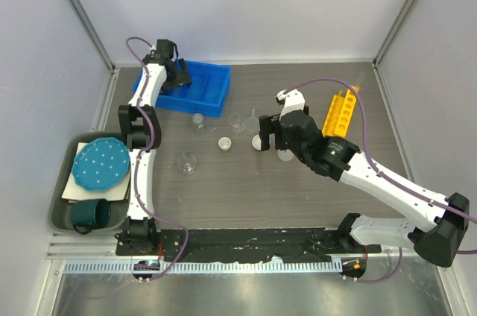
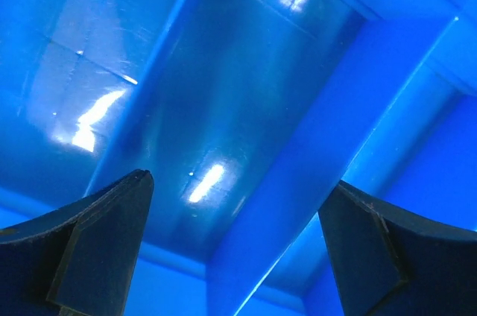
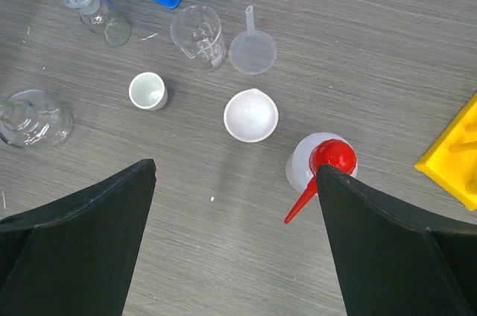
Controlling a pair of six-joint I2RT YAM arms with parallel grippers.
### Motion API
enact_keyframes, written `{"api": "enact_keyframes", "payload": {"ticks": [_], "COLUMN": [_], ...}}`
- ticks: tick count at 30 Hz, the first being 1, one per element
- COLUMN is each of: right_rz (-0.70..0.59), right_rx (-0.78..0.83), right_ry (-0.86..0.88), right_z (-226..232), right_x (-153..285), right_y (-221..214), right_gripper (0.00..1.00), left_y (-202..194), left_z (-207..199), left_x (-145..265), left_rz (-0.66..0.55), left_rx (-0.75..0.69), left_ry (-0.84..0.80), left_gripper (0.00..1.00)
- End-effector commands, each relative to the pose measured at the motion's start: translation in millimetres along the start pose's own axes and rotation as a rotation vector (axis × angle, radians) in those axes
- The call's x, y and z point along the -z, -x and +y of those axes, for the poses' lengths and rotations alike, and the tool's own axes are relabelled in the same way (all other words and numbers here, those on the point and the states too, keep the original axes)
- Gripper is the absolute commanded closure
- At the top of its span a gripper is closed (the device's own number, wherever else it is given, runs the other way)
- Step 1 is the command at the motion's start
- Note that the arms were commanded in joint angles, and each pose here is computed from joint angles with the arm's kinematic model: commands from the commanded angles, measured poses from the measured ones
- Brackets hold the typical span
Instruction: Organize the chemistry lab equipment
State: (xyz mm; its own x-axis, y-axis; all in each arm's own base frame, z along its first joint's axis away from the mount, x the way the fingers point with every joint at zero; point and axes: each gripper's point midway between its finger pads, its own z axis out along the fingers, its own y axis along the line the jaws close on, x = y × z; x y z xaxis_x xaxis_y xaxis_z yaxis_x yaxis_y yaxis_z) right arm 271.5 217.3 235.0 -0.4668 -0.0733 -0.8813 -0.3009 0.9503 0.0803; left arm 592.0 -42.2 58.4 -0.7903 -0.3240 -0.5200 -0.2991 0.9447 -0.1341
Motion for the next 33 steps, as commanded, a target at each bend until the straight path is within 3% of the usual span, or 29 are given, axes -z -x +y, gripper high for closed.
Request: {"api": "enact_keyframes", "payload": {"ticks": [1,6,14,23,33], "right_rz": [-0.092,-0.086,-0.089,-0.084,-0.077], "right_rx": [-0.047,-0.061,-0.075,-0.08,-0.08], "right_ry": [0.029,0.034,0.037,0.042,0.047], "right_z": [11,10,7,5,4], "right_x": [2,4,14,19,24], "right_y": [24,18,14,8,4], "right_gripper": [0.06,0.06,0.06,0.06,0.06], "left_y": [-7,-23,-43,-52,-87], "left_z": [-22,-23,-17,-26,-40], "left_x": [-2,-6,-10,-2,1], "left_rz": [0.012,0.045,0.099,0.104,0.12], "left_rx": [-0.016,-0.045,-0.036,0.027,0.091], "left_ry": [-0.086,-0.08,-0.046,-0.027,-0.009], "left_gripper": [0.12,0.3,1.0,1.0,1.0]}}
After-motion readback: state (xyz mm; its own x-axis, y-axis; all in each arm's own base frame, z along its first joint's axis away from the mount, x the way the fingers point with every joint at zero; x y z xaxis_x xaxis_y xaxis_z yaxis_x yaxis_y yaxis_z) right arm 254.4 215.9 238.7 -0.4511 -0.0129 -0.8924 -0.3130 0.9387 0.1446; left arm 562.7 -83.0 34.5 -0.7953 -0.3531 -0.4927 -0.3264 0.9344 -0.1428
